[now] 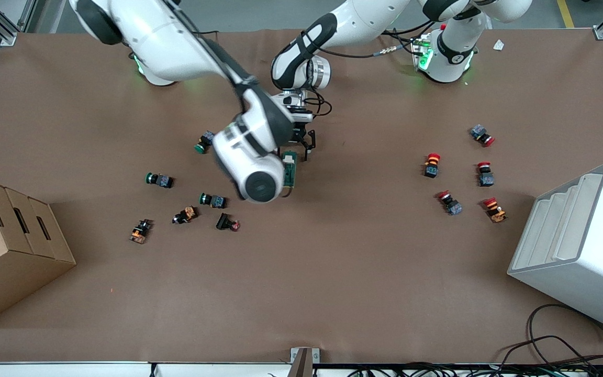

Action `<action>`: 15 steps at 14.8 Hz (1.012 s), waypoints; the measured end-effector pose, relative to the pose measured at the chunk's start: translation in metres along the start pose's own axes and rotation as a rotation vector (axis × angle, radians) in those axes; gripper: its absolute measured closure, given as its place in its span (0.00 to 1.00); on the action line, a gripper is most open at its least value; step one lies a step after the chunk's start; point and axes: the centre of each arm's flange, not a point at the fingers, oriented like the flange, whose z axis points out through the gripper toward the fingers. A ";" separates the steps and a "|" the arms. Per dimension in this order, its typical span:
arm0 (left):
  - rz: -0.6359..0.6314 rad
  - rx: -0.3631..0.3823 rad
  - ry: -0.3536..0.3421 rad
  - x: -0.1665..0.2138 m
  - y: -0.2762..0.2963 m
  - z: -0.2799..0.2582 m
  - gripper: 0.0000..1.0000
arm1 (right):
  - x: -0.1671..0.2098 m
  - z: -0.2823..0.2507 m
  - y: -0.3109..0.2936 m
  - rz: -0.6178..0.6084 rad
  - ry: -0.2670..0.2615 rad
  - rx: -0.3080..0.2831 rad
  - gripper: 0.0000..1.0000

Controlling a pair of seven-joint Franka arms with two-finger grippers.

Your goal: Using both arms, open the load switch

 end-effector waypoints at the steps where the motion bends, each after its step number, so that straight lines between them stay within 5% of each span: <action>1: -0.032 0.008 -0.010 0.005 0.006 -0.003 0.00 | 0.025 -0.026 0.006 -0.047 -0.004 0.027 0.00; 6: -0.258 0.118 -0.144 0.095 0.053 -0.041 0.00 | 0.155 -0.129 0.052 -0.459 0.050 0.155 0.00; 12: -0.425 0.212 -0.445 0.303 0.026 -0.057 0.00 | 0.270 -0.192 0.112 -0.914 0.175 0.215 0.00; 15: -0.451 0.268 -0.521 0.395 -0.026 -0.046 0.00 | 0.303 -0.213 0.140 -1.092 0.250 0.212 0.00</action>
